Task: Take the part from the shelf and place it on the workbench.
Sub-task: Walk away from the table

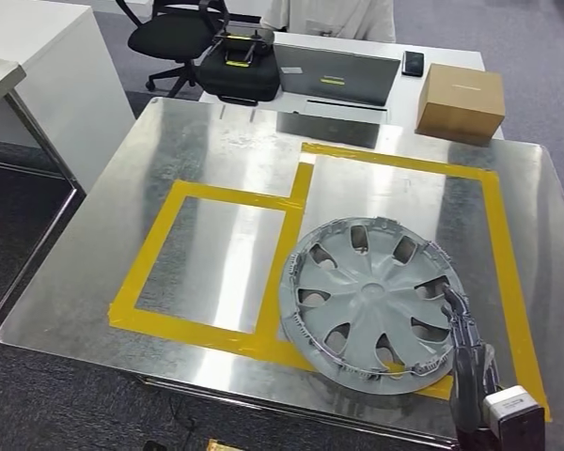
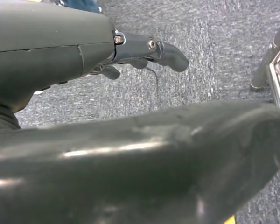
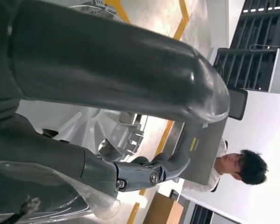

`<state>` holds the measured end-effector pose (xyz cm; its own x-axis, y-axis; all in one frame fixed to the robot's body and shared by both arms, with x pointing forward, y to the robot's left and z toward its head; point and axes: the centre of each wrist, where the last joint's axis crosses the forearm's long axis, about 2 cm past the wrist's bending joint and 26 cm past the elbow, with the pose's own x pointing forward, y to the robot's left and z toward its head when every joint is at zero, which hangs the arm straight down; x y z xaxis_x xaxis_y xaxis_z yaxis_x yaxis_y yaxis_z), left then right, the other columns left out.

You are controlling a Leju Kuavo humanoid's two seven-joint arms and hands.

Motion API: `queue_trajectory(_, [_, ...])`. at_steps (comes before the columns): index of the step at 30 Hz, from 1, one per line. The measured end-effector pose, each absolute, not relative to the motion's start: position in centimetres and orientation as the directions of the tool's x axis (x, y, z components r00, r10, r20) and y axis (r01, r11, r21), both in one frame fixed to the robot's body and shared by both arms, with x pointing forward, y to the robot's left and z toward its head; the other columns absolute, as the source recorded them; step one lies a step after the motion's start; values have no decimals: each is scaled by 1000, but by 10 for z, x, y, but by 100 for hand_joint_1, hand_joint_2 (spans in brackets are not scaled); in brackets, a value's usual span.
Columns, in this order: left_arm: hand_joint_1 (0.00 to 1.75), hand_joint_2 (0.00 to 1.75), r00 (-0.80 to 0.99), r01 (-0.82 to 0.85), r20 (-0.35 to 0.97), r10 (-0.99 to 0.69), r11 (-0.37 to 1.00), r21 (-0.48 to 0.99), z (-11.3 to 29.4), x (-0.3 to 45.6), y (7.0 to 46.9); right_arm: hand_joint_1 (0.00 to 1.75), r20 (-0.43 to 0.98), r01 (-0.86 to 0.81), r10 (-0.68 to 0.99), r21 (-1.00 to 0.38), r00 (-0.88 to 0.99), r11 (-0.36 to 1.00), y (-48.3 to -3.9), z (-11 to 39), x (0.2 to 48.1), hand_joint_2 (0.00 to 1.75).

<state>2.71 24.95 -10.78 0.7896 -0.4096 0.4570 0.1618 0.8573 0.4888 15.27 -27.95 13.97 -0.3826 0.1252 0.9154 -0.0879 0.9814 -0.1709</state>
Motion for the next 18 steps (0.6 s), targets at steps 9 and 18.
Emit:
queue_trajectory(9, [0,0,795,169,447,-411,856,488,-108,26,249,0,921,-76,124,-163,-371,984,-280,138,150,0])
queue_trajectory(18, [0,0,795,173,443,-415,854,490,-108,25,250,0,924,-72,114,-150,-365,986,-277,137,149,0])
